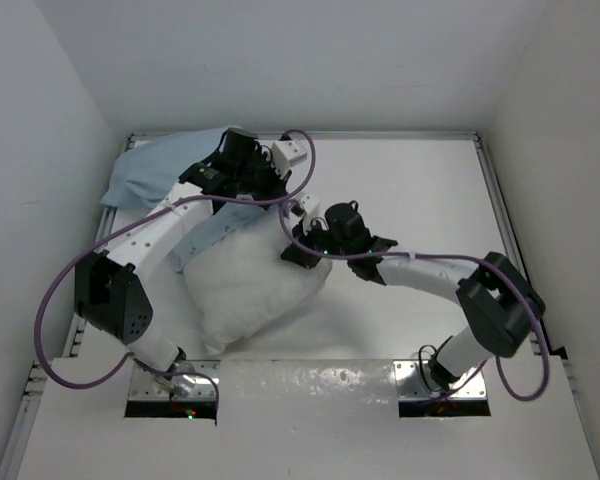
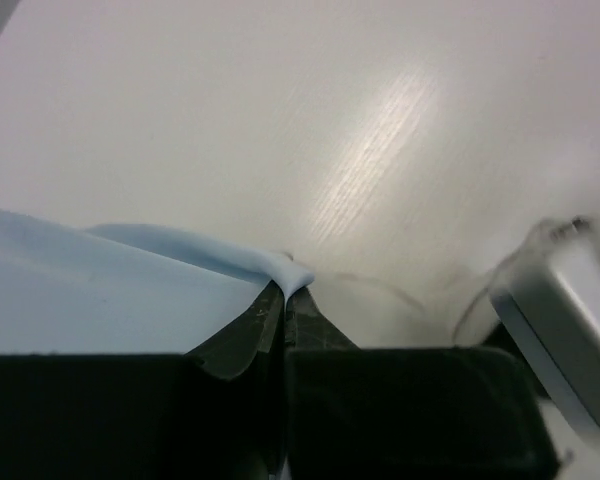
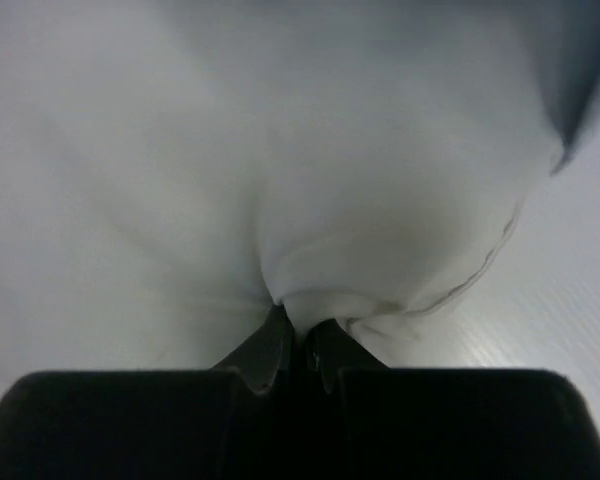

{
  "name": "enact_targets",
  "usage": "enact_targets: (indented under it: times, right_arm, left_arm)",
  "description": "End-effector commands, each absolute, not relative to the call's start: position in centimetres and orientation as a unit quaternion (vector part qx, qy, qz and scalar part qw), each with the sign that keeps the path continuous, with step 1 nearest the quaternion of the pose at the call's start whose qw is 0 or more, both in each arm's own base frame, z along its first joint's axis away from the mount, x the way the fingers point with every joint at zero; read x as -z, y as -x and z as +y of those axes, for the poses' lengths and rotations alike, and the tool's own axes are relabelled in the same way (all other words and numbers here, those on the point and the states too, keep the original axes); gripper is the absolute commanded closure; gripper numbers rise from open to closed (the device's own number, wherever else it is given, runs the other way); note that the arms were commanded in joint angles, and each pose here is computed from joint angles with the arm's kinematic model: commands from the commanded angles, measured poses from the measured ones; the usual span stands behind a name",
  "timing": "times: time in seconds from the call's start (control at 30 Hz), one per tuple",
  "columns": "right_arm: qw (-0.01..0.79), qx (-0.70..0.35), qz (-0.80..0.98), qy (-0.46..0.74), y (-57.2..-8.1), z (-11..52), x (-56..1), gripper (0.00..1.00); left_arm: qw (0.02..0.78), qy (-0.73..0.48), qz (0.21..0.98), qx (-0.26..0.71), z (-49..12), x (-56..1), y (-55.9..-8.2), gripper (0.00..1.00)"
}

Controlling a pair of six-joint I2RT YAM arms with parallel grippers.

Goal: Put the pillow into the pillowcase

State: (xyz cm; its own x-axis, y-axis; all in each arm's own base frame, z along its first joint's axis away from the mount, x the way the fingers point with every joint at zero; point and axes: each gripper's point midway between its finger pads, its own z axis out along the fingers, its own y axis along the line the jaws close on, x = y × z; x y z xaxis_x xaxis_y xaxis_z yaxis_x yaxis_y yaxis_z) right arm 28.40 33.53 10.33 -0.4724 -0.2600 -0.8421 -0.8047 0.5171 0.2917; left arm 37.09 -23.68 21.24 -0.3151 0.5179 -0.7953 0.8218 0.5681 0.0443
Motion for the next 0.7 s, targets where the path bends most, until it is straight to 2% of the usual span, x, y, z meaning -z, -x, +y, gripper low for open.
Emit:
enact_targets:
  times: [0.0, 0.07, 0.13, 0.2, 0.3, 0.4, 0.57, 0.67]
  right_arm:
    - [0.549, -0.403, 0.679, 0.273, -29.2, 35.9, -20.9, 1.0]
    - [0.596, -0.408, 0.648, 0.244, -30.0, 35.5, -23.0, 1.0]
    - [0.632, -0.403, 0.633, 0.194, -31.4, 34.7, -24.5, 1.0]
    - [0.674, -0.406, 0.605, 0.12, -32.5, 33.0, -26.1, 1.0]
    - [0.725, -0.373, 0.579, -0.01, -34.2, 28.5, -27.1, 1.0]
    - [0.742, -0.316, 0.583, -0.094, -35.7, 25.1, -26.3, 1.0]
    - [0.733, -0.292, 0.586, -0.184, -37.1, 23.4, -23.7, 1.0]
    - [0.72, -0.289, 0.608, -0.165, -37.8, 24.9, -21.6, 1.0]
  left_arm:
    - [0.417, -0.474, 0.726, 0.271, -27.9, -24.8, -32.9, 1.0]
    - [0.386, -0.514, 0.709, 0.291, -28.7, -23.9, -29.8, 1.0]
    - [0.387, -0.537, 0.692, 0.289, -28.8, -23.9, -28.0, 1.0]
    - [0.372, -0.584, 0.653, 0.306, -29.0, -23.2, -25.3, 1.0]
    - [0.349, -0.606, 0.639, 0.32, -28.4, -23.6, -23.5, 1.0]
    - [0.349, -0.622, 0.633, 0.301, -27.6, -23.8, -23.3, 1.0]
    - [0.345, -0.625, 0.621, 0.323, -27.8, -24.2, -22.4, 1.0]
    - [0.349, -0.622, 0.631, 0.304, -27.5, -23.7, -23.0, 0.99]
